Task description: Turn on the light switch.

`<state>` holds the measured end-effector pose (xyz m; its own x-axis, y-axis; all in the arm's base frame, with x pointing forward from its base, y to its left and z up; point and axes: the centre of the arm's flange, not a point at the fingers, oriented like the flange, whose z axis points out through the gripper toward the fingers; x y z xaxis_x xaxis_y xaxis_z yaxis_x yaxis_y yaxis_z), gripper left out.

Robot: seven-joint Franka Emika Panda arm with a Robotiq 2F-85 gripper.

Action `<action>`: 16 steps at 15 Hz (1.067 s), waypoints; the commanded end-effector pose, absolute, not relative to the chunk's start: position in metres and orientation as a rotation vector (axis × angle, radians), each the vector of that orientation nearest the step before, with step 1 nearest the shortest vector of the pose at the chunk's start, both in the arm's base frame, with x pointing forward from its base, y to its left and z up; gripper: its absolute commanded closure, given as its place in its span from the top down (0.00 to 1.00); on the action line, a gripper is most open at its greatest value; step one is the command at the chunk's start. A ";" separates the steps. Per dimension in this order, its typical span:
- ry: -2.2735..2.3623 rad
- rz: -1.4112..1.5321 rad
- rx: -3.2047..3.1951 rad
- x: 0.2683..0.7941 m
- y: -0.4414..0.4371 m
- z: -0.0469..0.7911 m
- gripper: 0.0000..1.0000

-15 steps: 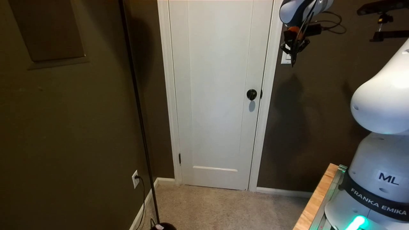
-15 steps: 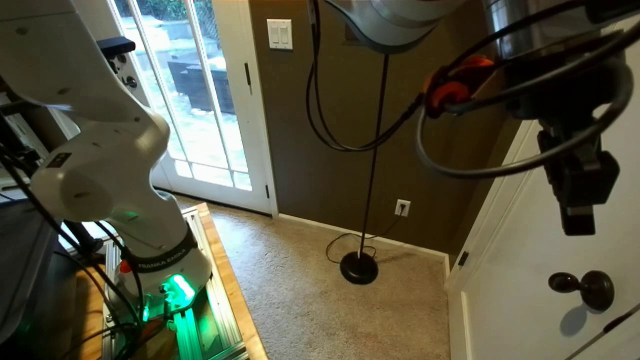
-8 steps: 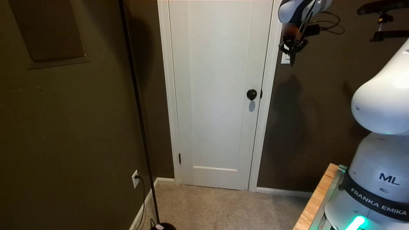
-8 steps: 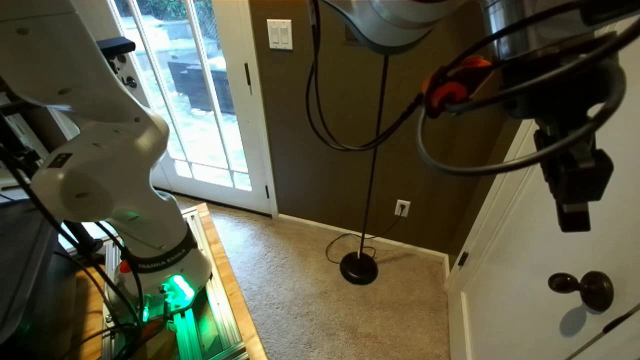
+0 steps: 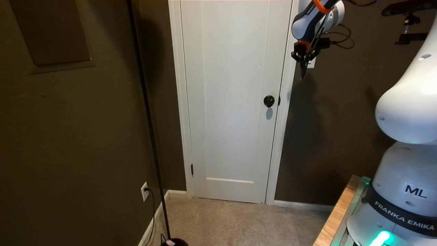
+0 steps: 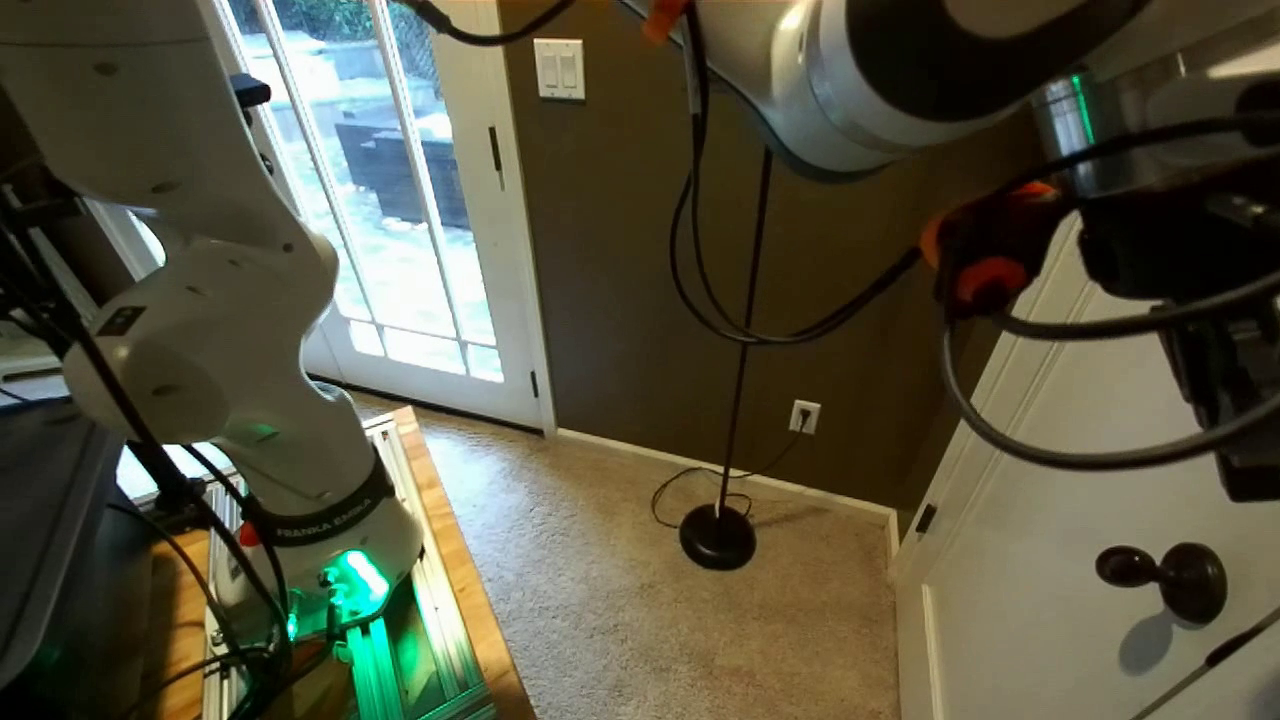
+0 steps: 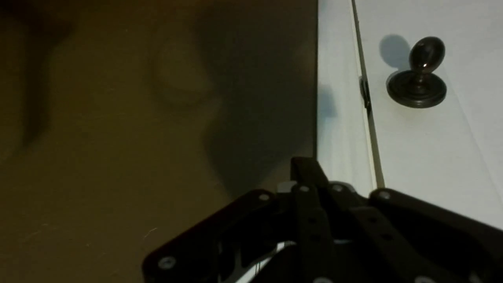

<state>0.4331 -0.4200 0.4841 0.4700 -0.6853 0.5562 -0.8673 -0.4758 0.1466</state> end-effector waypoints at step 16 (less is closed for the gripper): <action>-1.446 0.778 1.945 0.477 -0.515 0.477 0.00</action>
<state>0.4689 -0.5072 0.4750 0.2674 -0.6586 0.7034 -0.9583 -0.2584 0.1223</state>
